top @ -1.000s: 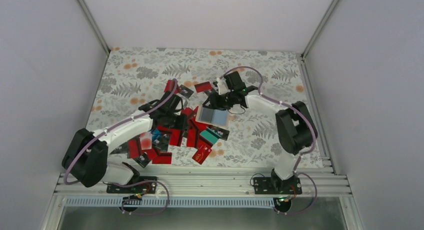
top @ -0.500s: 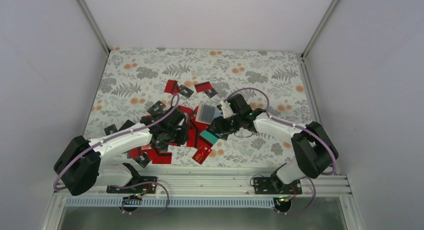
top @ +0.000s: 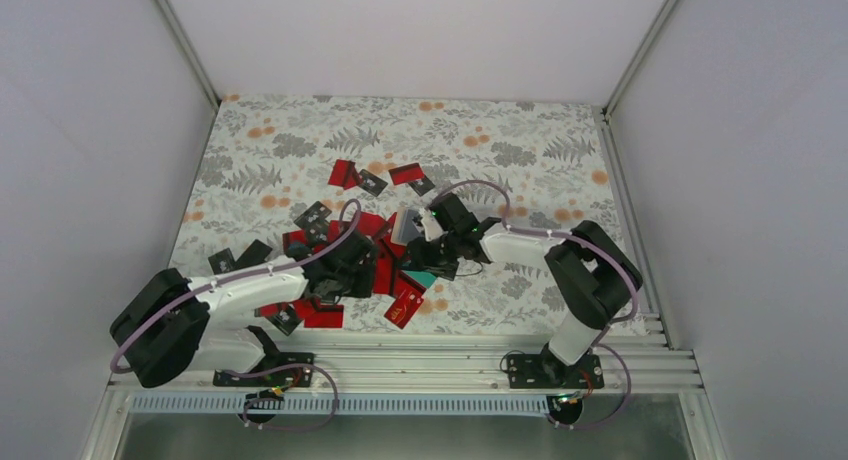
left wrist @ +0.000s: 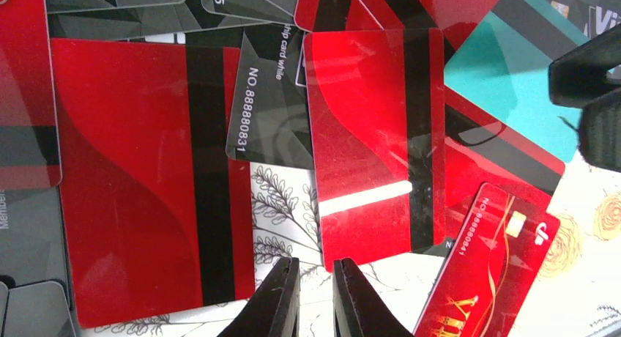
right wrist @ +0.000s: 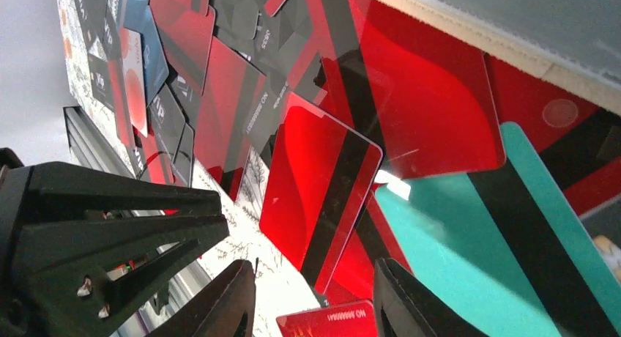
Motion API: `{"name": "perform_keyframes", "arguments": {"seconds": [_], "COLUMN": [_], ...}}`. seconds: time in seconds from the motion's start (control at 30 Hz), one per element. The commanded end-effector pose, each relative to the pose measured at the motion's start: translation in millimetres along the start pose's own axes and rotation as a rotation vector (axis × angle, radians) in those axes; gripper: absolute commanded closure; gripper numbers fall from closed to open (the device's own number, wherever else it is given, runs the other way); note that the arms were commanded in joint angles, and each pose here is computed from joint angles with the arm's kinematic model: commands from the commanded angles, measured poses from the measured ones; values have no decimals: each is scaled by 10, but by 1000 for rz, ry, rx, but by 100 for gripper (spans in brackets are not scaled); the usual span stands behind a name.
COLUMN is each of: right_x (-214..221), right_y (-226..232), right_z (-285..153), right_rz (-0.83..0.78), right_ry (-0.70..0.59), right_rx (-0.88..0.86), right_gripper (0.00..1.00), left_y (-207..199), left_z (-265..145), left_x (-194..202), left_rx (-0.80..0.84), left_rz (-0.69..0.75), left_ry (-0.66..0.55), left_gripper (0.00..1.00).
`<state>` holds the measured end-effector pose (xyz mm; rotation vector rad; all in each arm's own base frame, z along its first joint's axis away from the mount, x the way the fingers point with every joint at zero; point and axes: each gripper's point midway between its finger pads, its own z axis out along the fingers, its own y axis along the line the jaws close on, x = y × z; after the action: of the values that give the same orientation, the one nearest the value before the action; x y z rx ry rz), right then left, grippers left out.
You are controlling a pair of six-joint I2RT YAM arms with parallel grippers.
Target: Put the credit cards into the card holder
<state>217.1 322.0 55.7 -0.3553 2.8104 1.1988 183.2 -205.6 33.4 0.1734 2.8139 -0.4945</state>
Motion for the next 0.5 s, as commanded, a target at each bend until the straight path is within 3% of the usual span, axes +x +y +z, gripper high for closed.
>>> {"name": "perform_keyframes", "arguments": {"seconds": [0.0, 0.23, 0.37, 0.47], "right_x": [-135, -166, -186, -174], "right_y": [77, 37, -19, -52], "right_z": [92, 227, 270, 304], "right_rz": [-15, 14, 33, 42], "right_ry": [-24, -13, -14, -6], "right_rx": [-4, 9, 34, 38], "right_gripper": [57, 57, 57, 58], "left_y": [7, -99, -161, -199], "left_z": [21, 57, 35, 14], "left_x": [-112, -245, -332, -397], "left_rx": [-25, -22, 1, 4], "left_rz": [-11, 17, 35, 47], "left_ry": [-51, -47, -61, -65], "left_gripper": [85, 84, 76, 64]}}
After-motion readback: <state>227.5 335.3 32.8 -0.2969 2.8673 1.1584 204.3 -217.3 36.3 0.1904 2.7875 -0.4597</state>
